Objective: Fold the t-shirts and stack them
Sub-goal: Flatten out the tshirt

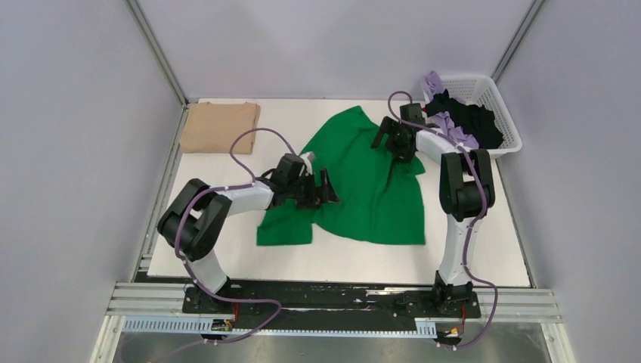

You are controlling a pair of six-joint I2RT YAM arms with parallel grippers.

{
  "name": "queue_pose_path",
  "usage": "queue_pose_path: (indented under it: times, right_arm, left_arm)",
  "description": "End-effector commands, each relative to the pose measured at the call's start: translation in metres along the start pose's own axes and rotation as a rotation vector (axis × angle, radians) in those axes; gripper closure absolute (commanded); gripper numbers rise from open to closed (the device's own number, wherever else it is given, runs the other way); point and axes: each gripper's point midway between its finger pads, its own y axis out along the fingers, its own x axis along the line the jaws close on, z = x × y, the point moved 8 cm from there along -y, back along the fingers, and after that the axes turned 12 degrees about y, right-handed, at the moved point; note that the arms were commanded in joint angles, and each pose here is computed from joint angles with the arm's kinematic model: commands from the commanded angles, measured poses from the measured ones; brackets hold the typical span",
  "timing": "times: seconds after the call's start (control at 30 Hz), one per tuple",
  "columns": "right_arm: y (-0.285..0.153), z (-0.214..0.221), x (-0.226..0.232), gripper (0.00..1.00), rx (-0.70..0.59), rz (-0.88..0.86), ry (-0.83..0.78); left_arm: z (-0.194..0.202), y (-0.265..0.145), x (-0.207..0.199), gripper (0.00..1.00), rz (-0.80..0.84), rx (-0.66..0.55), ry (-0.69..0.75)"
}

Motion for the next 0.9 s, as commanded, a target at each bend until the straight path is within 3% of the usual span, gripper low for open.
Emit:
queue_pose_path:
  times: [0.0,0.13,0.23,0.43,0.6,0.73,0.87]
  right_arm:
    - [0.029,-0.035,0.003,0.00,-0.049,0.040,-0.061]
    - [0.000,-0.057,0.028,0.00,-0.108,0.011,-0.088]
    - [-0.052,-0.062,0.037,0.00,-0.202,-0.006,-0.094]
    - [-0.137,-0.025,0.020,0.00,-0.332,0.006,-0.083]
    - [-0.174,0.014,-0.024,0.00,-0.407,0.038,0.054]
    - [-0.193,0.035,-0.057,0.00,-0.487,0.058,0.176]
    - [-0.198,0.048,-0.075,0.00,-0.521,0.063,0.196]
  left_arm:
    - [0.038,0.005,-0.031,0.00,0.051,0.126,-0.030]
    - [0.013,-0.006,-0.058,0.00,0.055,0.081,0.079]
    - [-0.007,-0.033,-0.067,0.00,-0.016,-0.014,0.162]
    - [0.007,-0.100,-0.054,0.00,-0.199,-0.097,0.199]
    - [0.053,-0.148,-0.027,0.00,-0.382,0.020,0.135]
    - [0.095,-0.166,-0.011,0.00,-0.423,0.132,0.047]
    - [0.128,-0.167,0.001,0.03,-0.423,0.224,-0.033]
